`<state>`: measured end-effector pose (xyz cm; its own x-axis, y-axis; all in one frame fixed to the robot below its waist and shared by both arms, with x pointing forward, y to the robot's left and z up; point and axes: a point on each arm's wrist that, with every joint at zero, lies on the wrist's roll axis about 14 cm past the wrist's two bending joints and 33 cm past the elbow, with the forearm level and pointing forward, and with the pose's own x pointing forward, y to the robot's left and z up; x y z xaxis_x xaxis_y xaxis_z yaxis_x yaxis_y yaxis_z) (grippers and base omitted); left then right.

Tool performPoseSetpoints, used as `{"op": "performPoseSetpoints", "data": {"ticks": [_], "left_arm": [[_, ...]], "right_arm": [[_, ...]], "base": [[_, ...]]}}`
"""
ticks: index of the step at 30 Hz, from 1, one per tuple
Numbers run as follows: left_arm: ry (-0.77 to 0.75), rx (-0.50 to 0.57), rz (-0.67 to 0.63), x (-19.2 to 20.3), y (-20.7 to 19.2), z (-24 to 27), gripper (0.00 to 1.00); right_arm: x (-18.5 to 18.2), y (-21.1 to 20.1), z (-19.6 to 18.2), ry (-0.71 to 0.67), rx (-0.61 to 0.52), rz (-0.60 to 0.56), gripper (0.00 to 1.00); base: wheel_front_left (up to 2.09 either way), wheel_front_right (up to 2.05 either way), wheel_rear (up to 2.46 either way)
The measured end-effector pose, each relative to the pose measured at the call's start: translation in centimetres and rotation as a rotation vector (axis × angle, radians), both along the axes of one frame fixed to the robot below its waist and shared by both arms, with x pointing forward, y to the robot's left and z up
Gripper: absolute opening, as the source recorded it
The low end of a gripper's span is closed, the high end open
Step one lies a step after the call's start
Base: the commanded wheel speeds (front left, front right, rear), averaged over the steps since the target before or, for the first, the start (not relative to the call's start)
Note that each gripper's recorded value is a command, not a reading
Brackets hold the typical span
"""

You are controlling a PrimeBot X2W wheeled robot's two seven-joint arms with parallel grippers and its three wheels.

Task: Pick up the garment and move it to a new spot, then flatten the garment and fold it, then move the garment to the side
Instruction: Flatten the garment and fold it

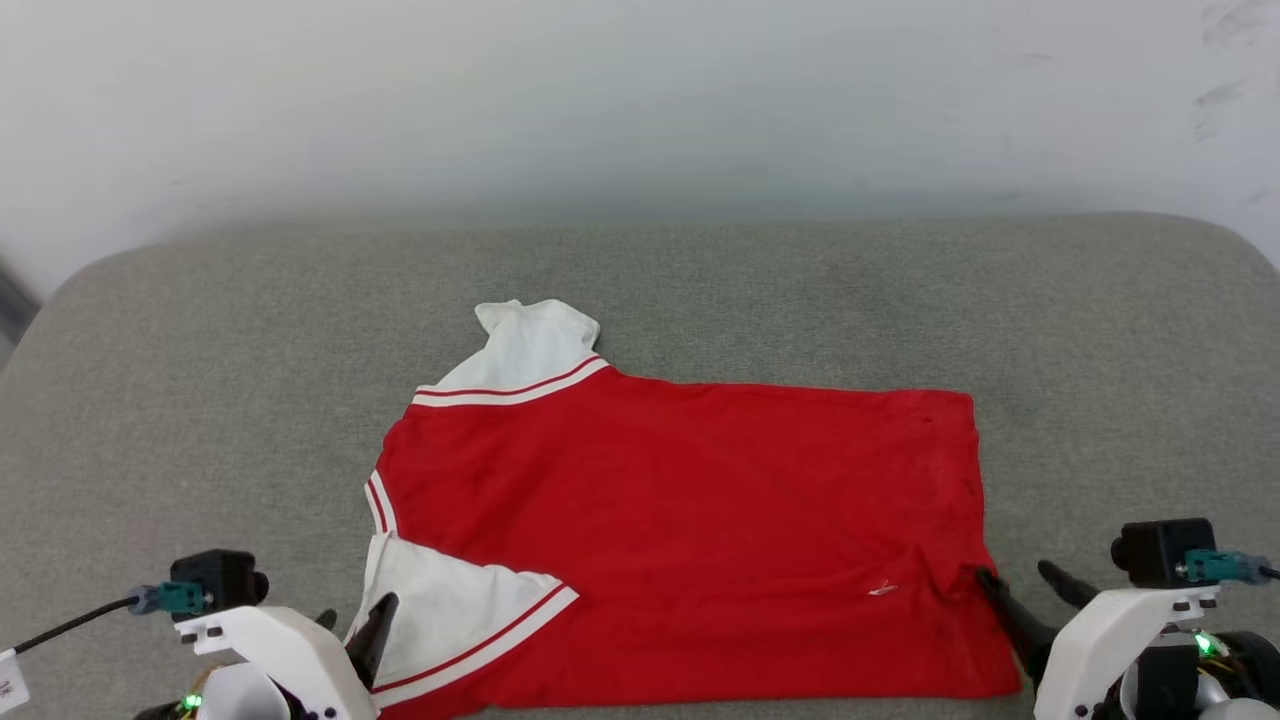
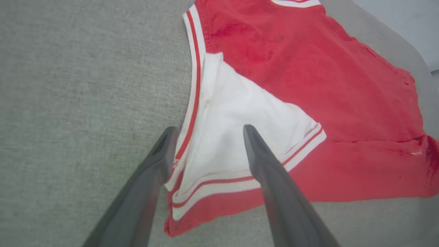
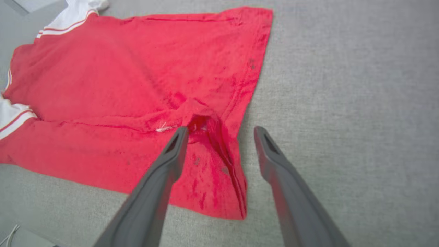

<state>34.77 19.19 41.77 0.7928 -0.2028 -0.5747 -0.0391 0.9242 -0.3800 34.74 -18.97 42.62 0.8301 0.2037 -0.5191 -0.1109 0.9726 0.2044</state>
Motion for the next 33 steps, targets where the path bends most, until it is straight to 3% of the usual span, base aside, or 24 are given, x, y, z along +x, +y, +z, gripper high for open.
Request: {"op": "performPoseSetpoints", "data": {"ticks": [7, 16, 24, 33], "left_arm": [[-0.261, 0.071, -0.005, 4.2, -0.4, 5.6, 1.00], [-0.431, 0.116, -0.024, 11.4, -1.3, 10.1, 1.00], [-0.322, 0.144, -0.170, 19.1, -3.2, 8.8, 1.00], [0.047, 0.186, -0.427, 24.2, -6.0, 2.8, 1.00]], "right_arm": [[1.3, -2.4, 5.8, -0.319, -0.017, -0.107, 1.00], [3.5, -2.9, 11.3, -0.534, -0.038, -0.158, 1.00], [6.8, -3.3, 13.3, -0.614, -0.072, -0.173, 1.00], [8.6, -4.8, 10.4, -0.544, -0.120, -0.216, 1.00]], "base": [[0.00, 0.00, 0.00], [0.00, 0.00, 0.00], [0.00, 0.00, 0.00], [0.00, 0.00, 0.00]]}}
